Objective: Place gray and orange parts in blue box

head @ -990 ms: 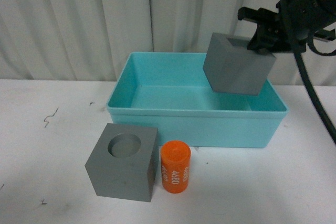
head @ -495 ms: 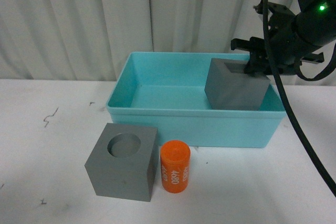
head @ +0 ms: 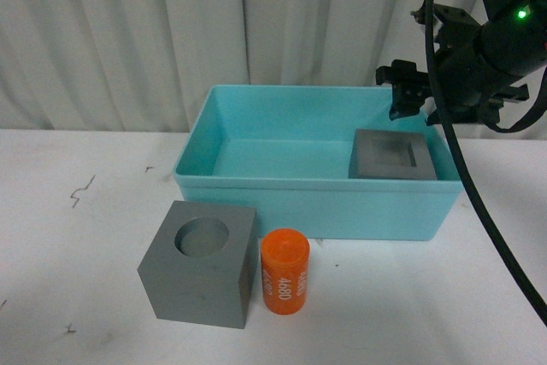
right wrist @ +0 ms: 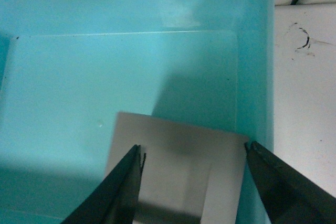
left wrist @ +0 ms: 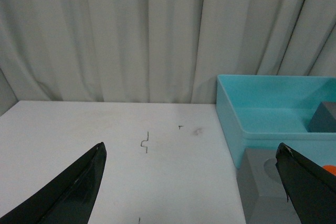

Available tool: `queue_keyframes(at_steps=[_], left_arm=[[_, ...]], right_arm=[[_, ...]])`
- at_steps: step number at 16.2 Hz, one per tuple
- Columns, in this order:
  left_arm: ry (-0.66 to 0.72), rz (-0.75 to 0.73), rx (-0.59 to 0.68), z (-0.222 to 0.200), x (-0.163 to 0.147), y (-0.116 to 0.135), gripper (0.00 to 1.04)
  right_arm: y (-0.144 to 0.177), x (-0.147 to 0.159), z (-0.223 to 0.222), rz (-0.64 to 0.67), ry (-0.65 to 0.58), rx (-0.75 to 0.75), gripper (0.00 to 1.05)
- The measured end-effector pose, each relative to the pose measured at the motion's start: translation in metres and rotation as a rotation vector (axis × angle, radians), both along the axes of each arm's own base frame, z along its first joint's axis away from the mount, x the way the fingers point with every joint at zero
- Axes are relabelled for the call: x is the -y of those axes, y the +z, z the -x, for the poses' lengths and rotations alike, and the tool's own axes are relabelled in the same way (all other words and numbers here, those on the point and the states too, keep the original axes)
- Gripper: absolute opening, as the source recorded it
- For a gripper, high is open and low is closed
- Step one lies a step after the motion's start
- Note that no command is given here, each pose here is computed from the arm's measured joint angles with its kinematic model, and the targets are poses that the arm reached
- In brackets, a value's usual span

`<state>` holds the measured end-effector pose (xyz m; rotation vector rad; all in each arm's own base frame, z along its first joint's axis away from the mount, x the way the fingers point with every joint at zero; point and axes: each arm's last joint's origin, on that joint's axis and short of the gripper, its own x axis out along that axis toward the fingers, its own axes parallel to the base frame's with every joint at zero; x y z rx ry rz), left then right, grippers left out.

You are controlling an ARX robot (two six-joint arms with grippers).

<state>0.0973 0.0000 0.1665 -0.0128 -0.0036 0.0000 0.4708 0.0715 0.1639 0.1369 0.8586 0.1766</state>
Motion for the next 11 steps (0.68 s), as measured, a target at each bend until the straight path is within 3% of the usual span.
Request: queue_keyframes(at_steps=[4,5,8,11], left_arm=[[0.0,0.0,0.0,0.0,0.0,0.0,0.98],[0.0,0.0,0.0,0.0,0.0,0.0,0.98],[0.0,0.0,0.0,0.0,0.0,0.0,0.98],[0.0,0.0,0.0,0.0,0.0,0.0,0.98]], right_arm=[[0.013,0.0,0.002,-0.027,0.01,0.023,0.97],[0.026,0.0,0.004,-0.047,0.013,0.057,1.0],[0.07,0.004,0.016,-0.082,0.007,0.173,0.98],[0.125,0.021,0.053,-0.098,-0.029,0.402,0.98]])
